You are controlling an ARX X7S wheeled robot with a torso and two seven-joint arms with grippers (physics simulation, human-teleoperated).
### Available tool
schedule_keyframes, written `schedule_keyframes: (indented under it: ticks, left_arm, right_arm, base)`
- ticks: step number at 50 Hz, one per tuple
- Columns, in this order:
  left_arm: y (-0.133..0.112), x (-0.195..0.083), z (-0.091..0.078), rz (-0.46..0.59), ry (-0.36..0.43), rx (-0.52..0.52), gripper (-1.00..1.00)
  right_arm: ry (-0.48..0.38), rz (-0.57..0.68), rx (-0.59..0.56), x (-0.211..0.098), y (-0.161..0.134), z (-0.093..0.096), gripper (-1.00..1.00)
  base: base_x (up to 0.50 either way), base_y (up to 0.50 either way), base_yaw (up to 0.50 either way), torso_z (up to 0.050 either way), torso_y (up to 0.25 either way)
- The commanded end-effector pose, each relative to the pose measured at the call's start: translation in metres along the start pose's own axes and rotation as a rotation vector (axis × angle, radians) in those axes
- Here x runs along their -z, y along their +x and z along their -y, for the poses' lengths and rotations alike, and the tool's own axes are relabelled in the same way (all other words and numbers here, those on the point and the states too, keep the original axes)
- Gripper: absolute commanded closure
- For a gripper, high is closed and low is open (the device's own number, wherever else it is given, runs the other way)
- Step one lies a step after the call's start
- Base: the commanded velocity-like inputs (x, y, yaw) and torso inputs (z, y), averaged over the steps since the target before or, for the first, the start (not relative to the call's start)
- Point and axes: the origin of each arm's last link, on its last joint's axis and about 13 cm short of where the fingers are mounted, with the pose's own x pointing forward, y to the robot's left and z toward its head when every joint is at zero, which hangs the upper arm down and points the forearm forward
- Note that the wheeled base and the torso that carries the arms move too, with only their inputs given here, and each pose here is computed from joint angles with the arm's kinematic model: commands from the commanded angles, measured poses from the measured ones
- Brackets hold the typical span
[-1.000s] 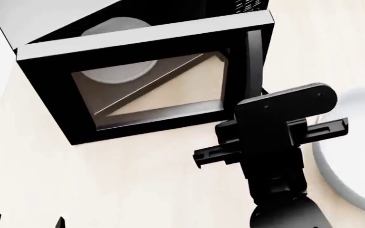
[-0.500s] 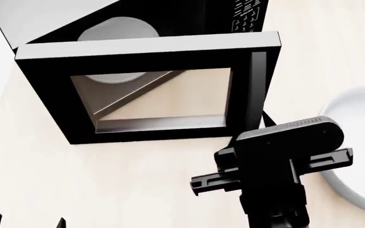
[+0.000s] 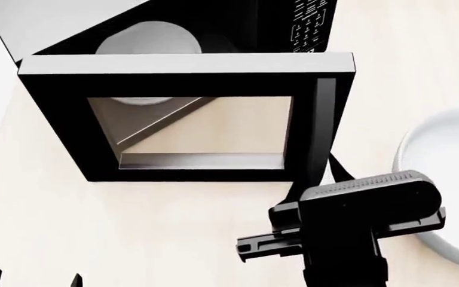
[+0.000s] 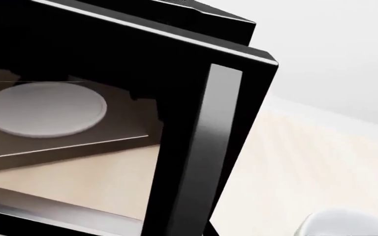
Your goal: Open the microwave.
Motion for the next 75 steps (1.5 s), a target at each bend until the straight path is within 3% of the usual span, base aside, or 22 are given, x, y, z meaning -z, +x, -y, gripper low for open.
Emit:
schedule_keyframes:
  ticks: [1,4,5,25,52,64,75]
  left_arm:
    - [0.000,0.000,0.000,0.001,0.000,0.000,-1.00]
    - [0.000,0.000,0.000,0.000,0.002,0.000,-1.00]
    - [0.000,0.000,0.000,0.001,0.002,0.000,-1.00]
    - [0.000,0.001,0.000,-0.004,0.002,0.001,-1.00]
    - [-0.001,-0.001,0.001,0.001,0.003,0.001,-1.00]
    - [-0.001,-0.001,0.001,0.003,0.002,0.003,-1.00]
    - [-0.002,-0.002,0.001,0.003,-0.002,0.006,-1.00]
  right_arm:
    - [0.097,0.054,-0.162,-0.007,-0.004,-0.015,1.00]
    - [0.097,0.049,-0.165,-0.006,-0.004,-0.015,1.00]
    - [0.100,0.051,-0.161,-0.006,-0.003,-0.015,-1.00]
    - [0.114,0.055,-0.162,-0.008,-0.003,-0.013,-1.00]
    - [0.153,0.116,-0.111,-0.015,-0.014,0.010,-1.00]
    - [0.153,0.157,-0.100,-0.032,-0.031,0.015,-1.00]
    - [0.082,0.150,-0.099,-0.066,-0.045,0.019,-1.00]
  base:
    - [0.00,0.00,0.00,0.000,0.000]
    - [0.00,0.00,0.00,0.000,0.000]
    - [0.00,0.00,0.00,0.000,0.000]
    - [0.00,0.00,0.00,0.001,0.001]
    - [0.00,0.00,0.00,0.000,0.001]
    - [0.00,0.00,0.00,0.000,0.000]
    - [0.00,0.00,0.00,0.000,0.000]
